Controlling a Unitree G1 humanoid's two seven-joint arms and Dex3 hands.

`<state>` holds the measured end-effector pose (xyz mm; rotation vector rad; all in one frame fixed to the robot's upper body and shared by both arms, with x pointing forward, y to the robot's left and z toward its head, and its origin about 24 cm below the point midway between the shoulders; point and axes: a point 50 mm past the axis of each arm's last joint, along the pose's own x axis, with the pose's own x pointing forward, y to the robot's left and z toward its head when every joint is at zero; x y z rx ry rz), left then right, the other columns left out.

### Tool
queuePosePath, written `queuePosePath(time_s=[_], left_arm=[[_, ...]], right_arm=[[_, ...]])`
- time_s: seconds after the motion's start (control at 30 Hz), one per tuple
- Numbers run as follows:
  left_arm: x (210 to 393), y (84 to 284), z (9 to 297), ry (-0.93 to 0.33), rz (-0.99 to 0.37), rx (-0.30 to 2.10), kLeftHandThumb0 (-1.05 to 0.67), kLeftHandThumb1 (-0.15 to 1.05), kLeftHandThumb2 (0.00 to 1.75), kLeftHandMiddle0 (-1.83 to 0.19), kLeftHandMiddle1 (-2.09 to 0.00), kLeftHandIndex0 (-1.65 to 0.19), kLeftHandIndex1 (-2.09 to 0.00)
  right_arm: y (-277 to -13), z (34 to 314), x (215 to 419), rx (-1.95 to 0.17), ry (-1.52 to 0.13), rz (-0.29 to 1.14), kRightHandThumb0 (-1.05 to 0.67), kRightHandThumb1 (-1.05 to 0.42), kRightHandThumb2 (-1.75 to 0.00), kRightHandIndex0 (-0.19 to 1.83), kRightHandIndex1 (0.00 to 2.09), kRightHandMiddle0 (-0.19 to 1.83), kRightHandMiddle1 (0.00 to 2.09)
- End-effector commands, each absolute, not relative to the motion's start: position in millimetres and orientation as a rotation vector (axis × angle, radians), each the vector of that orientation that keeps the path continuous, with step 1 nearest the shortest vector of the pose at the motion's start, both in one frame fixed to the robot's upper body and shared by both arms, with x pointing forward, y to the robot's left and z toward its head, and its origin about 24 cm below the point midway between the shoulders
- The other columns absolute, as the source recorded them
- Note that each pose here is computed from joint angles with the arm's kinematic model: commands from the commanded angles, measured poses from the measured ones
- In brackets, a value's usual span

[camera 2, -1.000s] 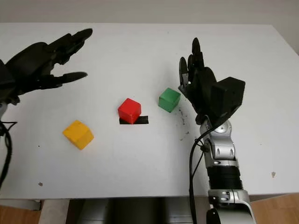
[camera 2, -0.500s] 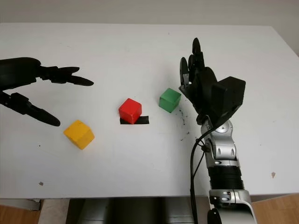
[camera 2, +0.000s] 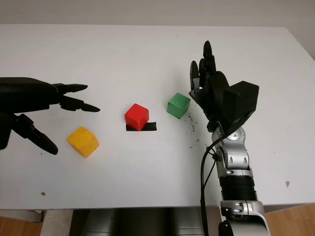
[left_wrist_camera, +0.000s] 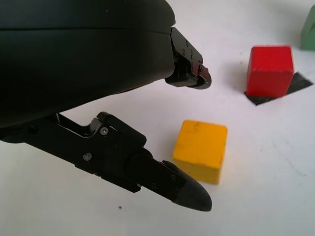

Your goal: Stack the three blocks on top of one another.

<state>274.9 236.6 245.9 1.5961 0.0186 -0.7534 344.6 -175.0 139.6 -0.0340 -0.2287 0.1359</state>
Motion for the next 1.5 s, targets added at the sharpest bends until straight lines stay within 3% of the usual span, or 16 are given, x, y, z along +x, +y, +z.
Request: queuePosePath(time_s=[0.0, 0.57, 0.6, 0.67, 0.73, 1.17, 1.47], left_arm=[[273.0, 234.8, 242.1, 0.027, -0.764, 1.613, -0.64, 0.84, 0.05, 0.18, -0.04, -0.27, -0.07], [270.3, 240.9, 219.8, -0.034, -0.703, 1.617, -0.67, 0.89, 0.06, 0.16, -0.06, -0.32, -0.16], [270.3, 240.8, 219.0, -0.039, -0.696, 1.619, -0.67, 0.9, 0.06, 0.16, -0.06, -0.3, -0.22], [270.8, 240.6, 215.2, -0.057, -0.677, 1.624, -0.68, 0.91, 0.06, 0.13, -0.06, -0.07, -0.68], [271.2, 240.6, 210.4, -0.077, -0.656, 1.608, -0.68, 0.91, 0.05, 0.11, -0.06, 0.0, -0.84], [273.9, 232.5, 194.8, -0.091, -0.645, 1.71, -0.63, 0.89, 0.05, 0.05, -0.06, 0.0, -1.05], [276.2, 229.2, 190.3, -0.058, -0.657, 1.705, -0.62, 0.87, 0.05, 0.02, -0.06, 0.0, -1.05]], right_arm=[[-174.3, 142.1, 342.6, -0.026, -0.247, 0.137, -0.67, -1.05, -0.67, -0.19, 0.0, -0.19, 0.0], [-171.0, 142.2, 339.9, -0.009, -0.235, 0.129, -0.68, -1.05, -0.65, -0.19, 0.0, -0.19, 0.0], [-170.9, 142.1, 339.9, -0.011, -0.234, 0.128, -0.68, -1.05, -0.65, -0.19, 0.0, -0.19, 0.0], [-170.6, 142.3, 339.5, -0.017, -0.232, 0.132, -0.67, -1.05, -0.66, -0.19, 0.0, -0.19, 0.0], [-170.5, 142.5, 339.1, -0.019, -0.232, 0.136, -0.67, -1.05, -0.67, -0.19, 0.0, -0.19, 0.0], [-172.5, 143.1, 338.0, -0.022, -0.235, 0.134, -0.67, -1.05, -0.69, -0.19, 0.0, -0.19, 0.0], [-172.7, 143.5, 337.7, -0.024, -0.234, 0.139, -0.66, -1.05, -0.7, -0.19, 0.0, -0.19, 0.0]])
